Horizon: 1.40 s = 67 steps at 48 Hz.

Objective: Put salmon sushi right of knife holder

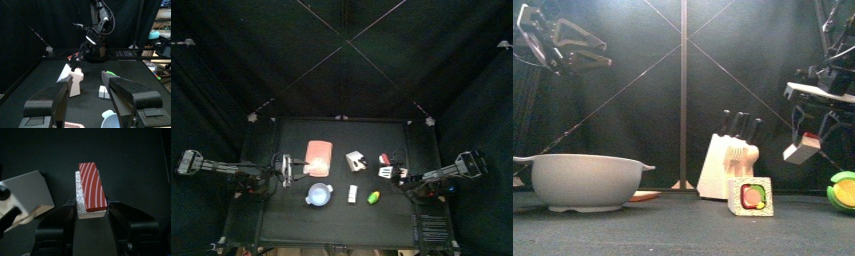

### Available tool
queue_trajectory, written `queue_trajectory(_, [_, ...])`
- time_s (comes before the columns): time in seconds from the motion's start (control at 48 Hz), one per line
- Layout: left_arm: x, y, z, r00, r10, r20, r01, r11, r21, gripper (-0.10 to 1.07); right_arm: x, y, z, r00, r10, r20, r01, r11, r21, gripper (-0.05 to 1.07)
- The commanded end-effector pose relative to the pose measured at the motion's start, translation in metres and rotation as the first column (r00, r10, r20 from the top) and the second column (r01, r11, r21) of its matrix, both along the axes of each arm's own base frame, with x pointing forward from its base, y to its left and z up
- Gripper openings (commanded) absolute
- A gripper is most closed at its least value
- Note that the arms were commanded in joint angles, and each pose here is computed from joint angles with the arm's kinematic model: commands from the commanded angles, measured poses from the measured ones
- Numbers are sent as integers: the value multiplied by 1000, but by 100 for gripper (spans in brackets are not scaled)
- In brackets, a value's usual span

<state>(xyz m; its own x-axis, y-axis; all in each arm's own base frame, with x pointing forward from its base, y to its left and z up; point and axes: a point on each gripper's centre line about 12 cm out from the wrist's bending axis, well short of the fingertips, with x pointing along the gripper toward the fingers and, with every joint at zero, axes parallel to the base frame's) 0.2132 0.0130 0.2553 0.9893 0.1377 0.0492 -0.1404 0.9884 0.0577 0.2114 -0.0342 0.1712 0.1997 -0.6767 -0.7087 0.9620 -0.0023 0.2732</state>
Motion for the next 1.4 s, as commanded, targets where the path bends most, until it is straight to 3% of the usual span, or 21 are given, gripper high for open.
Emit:
queue_trajectory(0.0, [1,1,5,1000,8,17,-8,1000,0,87,3,-1,-8,999,-35,-8,35,999,-16,69])
queue_trajectory(0.271, [1,2,4,1000,10,14,-10,1000,1,87,14,-4,-33,998,-55,-43,54,998,-24,70])
queue_trajectory(0.792, [0,3,2,1000,17,11,-17,1000,1,87,22,-18,-53,994,-80,-68,82,996,35,72])
queue_trajectory(1.167, [0,3,2,1000,16,9,-16,1000,1,87,27,-20,-61,996,-61,-60,66,995,79,93])
queue_trajectory(1.375, [0,3,2,1000,16,9,-16,1000,1,87,29,-19,-58,997,-48,-55,52,995,81,95])
